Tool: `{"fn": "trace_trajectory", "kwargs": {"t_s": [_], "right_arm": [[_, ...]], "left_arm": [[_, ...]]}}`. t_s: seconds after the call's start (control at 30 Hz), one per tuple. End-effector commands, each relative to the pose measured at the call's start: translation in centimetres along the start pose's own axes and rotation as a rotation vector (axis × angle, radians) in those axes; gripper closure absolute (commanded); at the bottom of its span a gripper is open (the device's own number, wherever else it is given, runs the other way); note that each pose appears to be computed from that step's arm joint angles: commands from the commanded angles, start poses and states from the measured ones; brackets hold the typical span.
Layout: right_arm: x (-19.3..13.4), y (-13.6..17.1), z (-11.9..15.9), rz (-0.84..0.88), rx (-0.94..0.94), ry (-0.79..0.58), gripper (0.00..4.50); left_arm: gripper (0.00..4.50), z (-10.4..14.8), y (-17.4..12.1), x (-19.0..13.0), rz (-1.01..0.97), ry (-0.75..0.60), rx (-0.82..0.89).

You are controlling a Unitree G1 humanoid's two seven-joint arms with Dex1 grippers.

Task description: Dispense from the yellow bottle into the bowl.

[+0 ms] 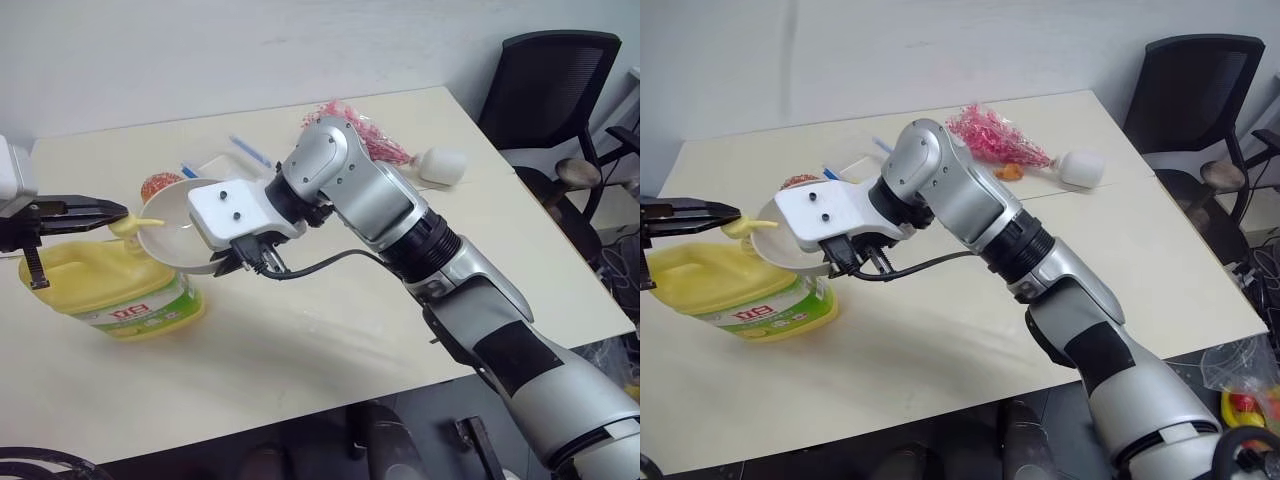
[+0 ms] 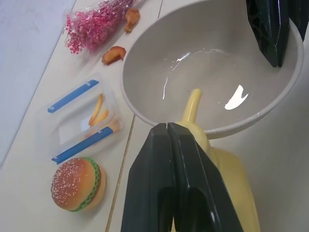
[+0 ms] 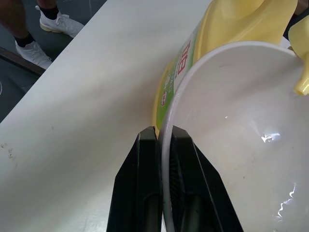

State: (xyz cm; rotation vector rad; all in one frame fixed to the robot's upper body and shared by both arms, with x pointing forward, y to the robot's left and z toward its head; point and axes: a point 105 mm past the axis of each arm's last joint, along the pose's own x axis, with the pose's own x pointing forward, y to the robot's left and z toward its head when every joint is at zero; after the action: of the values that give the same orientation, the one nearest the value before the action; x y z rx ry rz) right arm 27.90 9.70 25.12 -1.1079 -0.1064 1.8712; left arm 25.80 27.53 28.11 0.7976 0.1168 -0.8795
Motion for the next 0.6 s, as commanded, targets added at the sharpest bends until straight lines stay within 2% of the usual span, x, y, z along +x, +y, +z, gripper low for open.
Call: {"fn": "trace_trajectory", "kwargs": {"t_s": [0.03,0.37,0.6], "right_arm": [[-0.1,-0.4,2.2,-0.008,-0.072,-0.033,4.50],[0.0,-0.6,2.0,-0.013,-0.067,-0.031,4.50],[0.0,-0.6,1.9,-0.012,-0.070,-0.027,4.50]], "left_arm": [[4.45,-4.8,-3.8,2.8,-0.185,0.139,-0.133],[4.45,-6.0,-4.0,3.1,-0.190,0.160,-0.160],[4.45,-7.7,-5.4,3.4,-0.221,0.209,-0.165]]}}
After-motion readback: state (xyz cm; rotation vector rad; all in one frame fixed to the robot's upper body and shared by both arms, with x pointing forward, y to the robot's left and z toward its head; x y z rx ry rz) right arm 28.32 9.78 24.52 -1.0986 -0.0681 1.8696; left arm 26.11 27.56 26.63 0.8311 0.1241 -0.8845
